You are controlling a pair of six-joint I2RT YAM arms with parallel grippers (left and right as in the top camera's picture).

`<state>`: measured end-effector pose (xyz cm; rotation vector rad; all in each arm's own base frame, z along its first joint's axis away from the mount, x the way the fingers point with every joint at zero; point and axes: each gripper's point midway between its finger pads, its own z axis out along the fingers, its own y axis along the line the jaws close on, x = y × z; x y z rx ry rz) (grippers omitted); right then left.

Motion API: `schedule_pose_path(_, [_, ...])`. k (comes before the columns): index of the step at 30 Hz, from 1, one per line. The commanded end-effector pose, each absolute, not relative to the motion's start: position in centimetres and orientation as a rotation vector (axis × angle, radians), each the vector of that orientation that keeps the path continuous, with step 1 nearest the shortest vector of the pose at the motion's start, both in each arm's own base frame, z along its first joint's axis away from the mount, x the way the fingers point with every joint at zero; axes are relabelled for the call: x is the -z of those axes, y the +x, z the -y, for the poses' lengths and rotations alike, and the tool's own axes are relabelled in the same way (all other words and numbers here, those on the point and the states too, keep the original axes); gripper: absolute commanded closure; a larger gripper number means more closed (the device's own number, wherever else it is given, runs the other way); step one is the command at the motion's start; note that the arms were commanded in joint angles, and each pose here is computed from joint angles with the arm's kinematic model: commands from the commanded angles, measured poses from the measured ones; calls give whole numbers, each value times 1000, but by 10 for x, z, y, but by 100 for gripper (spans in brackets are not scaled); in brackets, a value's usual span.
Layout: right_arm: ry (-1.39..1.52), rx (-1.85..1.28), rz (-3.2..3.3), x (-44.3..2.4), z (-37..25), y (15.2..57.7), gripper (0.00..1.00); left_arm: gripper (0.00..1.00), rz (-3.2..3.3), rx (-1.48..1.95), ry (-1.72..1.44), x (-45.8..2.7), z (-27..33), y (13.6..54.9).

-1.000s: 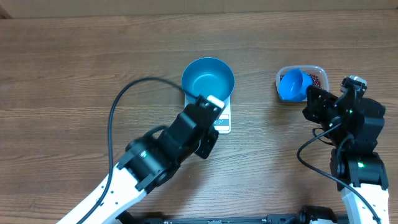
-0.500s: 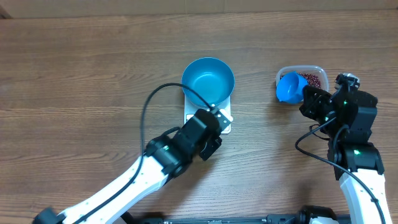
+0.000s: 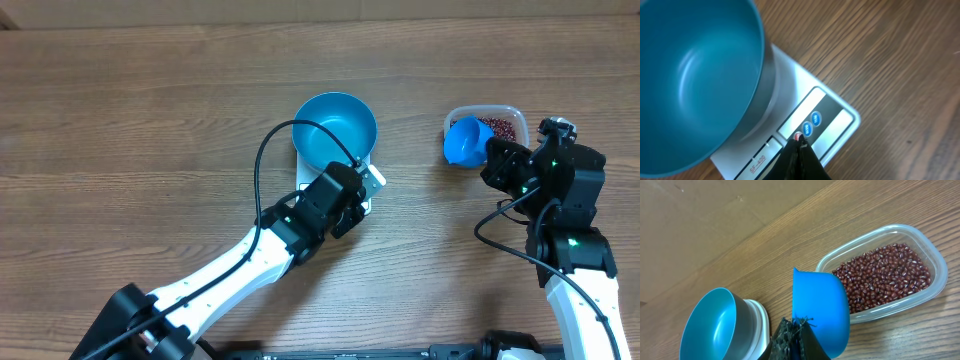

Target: Scoop item into bowl and weigh 150g on scale

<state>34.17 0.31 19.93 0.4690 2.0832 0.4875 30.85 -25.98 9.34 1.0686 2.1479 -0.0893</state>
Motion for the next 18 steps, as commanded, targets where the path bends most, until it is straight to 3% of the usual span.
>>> schedule_pose_path(1, [454,-482,-2041,-216,0,347,96,96,-2148,52,1084,-88,255,311])
schedule_pose_path(18, [454,-482,-2042,-216,0,347,96,96,-2157,49,1120,-70,260,313])
